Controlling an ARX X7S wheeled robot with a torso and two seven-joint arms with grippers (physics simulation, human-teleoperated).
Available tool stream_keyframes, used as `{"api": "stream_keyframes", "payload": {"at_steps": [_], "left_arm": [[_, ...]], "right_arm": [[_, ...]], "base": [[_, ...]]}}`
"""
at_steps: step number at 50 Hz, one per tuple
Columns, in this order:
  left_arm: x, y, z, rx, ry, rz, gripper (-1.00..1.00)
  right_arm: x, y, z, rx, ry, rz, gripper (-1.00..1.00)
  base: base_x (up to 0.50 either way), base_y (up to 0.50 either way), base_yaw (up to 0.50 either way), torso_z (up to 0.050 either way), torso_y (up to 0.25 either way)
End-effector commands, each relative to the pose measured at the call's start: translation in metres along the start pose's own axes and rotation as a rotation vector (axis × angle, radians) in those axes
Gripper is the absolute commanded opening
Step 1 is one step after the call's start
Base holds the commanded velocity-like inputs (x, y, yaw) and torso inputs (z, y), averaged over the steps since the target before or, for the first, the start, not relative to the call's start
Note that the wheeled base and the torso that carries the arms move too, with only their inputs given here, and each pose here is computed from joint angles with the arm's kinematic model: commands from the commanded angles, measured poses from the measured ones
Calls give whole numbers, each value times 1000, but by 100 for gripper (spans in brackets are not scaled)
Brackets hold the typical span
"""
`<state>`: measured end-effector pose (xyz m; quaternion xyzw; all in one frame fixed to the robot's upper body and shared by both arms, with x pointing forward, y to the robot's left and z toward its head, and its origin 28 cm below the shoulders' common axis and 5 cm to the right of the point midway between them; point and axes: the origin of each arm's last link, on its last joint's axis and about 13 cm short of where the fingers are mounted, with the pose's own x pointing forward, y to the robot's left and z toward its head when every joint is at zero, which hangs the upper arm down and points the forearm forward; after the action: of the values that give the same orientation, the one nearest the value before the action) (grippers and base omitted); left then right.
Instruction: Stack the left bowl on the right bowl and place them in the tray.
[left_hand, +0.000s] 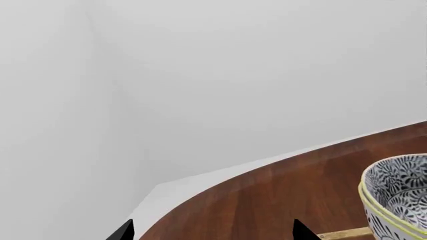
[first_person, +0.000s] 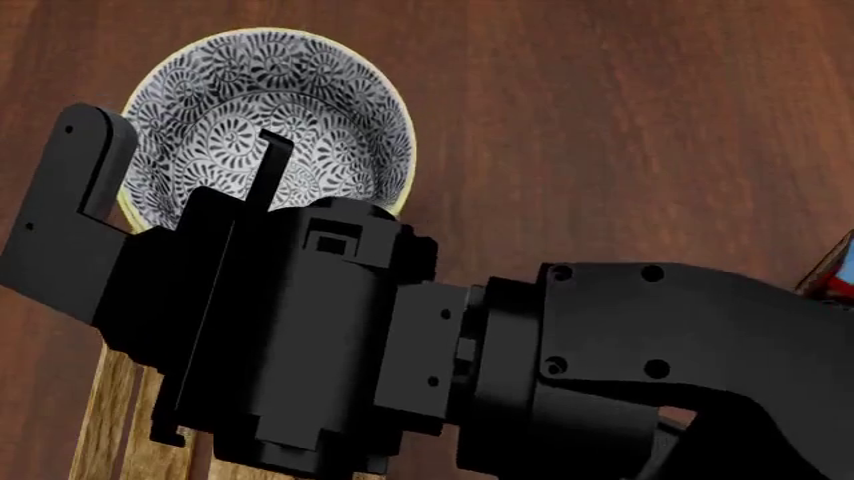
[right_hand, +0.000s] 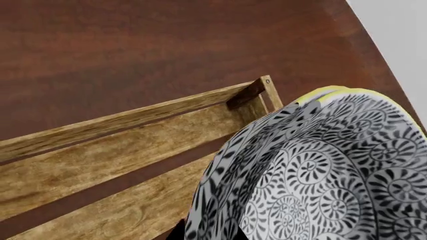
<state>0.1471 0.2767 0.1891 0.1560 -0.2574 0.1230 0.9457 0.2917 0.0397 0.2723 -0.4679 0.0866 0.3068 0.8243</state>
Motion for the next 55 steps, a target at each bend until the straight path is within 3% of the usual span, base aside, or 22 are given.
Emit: {"api": "stream_keyframes", "payload": {"at_steps": [1,55], "left_arm": [[0,-1,-1,-1,-1,-3,100],[-1,3,-1,-7,-1,14,100]], "right_arm": [[7,4,3,-33,-15,-23,-100],[41,24,-10,-38,3,94,-100]], "base": [[0,0,0,0,0],[0,0,0,0,1]]}}
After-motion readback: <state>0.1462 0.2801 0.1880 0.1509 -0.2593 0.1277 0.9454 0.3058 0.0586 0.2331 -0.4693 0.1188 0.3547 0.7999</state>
